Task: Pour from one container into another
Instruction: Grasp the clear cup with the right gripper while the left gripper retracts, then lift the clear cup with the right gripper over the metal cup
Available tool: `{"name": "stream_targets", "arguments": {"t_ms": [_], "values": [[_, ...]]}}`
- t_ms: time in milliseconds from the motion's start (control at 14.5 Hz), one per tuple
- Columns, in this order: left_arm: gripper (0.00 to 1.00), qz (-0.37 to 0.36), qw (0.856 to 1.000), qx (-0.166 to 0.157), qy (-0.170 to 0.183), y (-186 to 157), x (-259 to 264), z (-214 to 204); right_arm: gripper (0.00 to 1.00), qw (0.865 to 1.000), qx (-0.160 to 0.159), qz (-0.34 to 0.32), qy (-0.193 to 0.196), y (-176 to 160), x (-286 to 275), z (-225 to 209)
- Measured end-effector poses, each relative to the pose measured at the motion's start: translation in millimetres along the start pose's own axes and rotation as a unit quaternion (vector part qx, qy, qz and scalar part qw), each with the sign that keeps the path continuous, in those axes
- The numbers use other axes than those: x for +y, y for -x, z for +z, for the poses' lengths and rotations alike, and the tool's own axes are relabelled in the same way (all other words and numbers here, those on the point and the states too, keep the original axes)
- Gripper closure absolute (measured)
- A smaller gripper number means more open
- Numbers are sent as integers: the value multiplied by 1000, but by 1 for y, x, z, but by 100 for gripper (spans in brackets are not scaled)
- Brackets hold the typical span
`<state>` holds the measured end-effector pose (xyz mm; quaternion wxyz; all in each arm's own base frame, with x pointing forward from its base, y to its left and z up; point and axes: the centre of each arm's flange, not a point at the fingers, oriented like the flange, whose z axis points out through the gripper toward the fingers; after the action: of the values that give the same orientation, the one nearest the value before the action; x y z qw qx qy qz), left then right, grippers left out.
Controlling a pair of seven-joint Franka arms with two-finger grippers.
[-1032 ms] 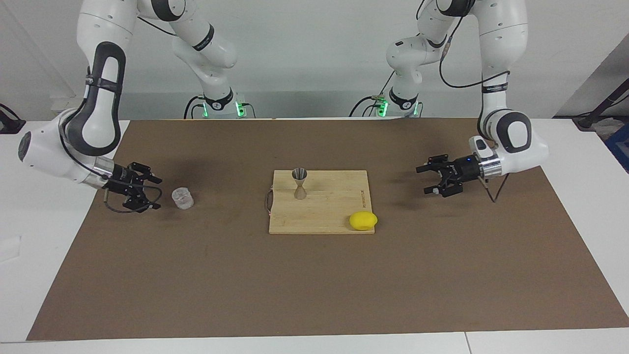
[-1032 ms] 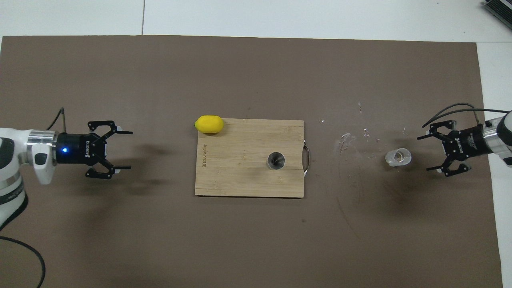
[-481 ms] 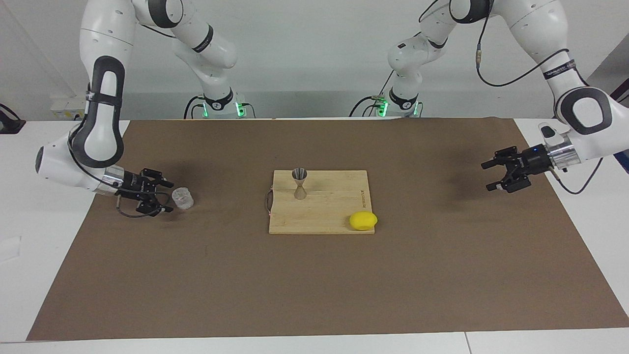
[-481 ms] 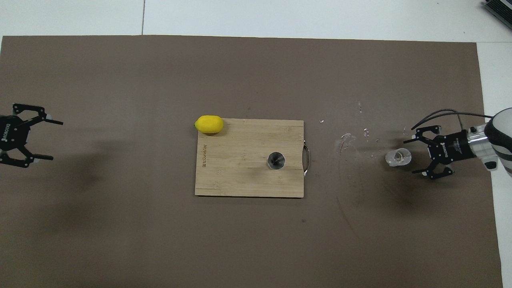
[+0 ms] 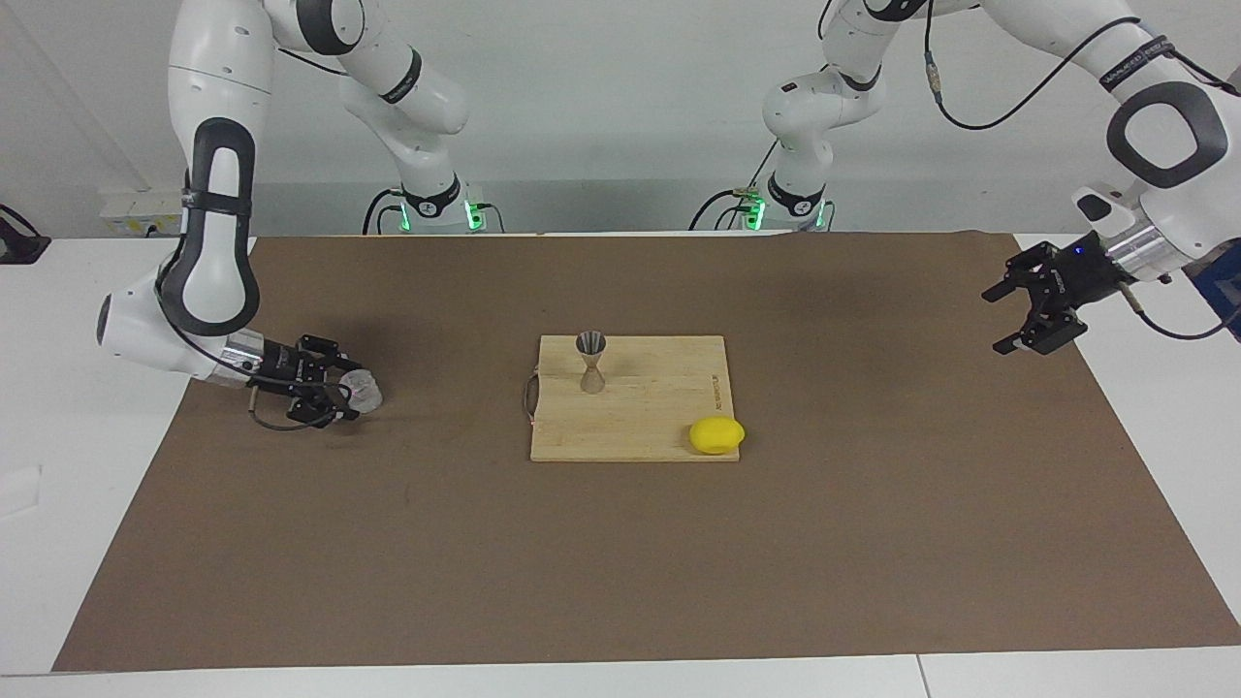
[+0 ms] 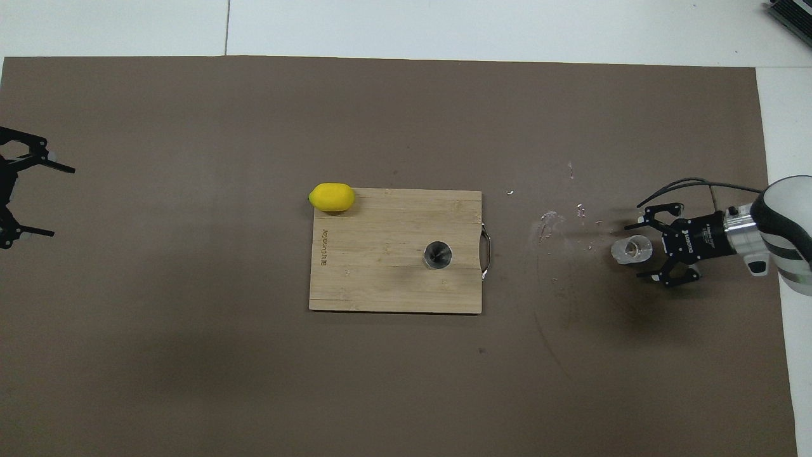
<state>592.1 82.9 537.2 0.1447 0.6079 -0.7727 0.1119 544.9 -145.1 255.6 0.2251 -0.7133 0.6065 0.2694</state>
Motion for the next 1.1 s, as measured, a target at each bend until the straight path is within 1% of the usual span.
{"name": "stream_targets", "arguments": {"t_ms": [138, 206, 344, 413, 481, 619, 688, 757, 894, 963, 1032, 1101], "values": [[0, -76, 997, -23, -4, -22, 1, -10, 1, 1000, 1, -3, 0, -1, 3, 5], [0, -128, 991, -34, -5, -27, 2, -14, 1, 1000, 0, -4, 0, -2, 4, 6], [0, -230, 972, -44, -5, -27, 5, -13, 4, 1000, -2, -8, -2, -2, 5, 7], [0, -264, 963, -49, -4, -24, 6, -11, 16, 1000, -4, -7, -4, -1, 5, 8], [0, -292, 954, -62, -6, -21, 7, -11, 28, 1000, -7, -5, -7, -1, 5, 8], [0, -337, 937, -85, -17, -19, 5, -12, 49, 1000, -10, -3, -11, 0, 5, 8], [0, -362, 928, -88, -20, -21, 4, -12, 49, 1000, -10, -3, -11, 0, 5, 8], [0, -391, 916, -90, -22, -23, 3, -11, 49, 1000, -10, -3, -11, 0, 5, 7], [0, -454, 885, -101, -27, -28, 2, -8, 49, 1000, -10, -2, -13, 2, 4, 6], [0, -501, 857, -115, -34, -33, 0, -5, 49, 1000, -7, 1, -19, 8, 3, -2], [0, -535, 835, -122, -40, -34, 0, -5, 49, 1000, -4, 8, -22, 19, -1, -6], [0, -560, 818, -124, -45, -35, -1, -5, 49, 1000, 0, 14, -22, 33, -5, -9]]}}
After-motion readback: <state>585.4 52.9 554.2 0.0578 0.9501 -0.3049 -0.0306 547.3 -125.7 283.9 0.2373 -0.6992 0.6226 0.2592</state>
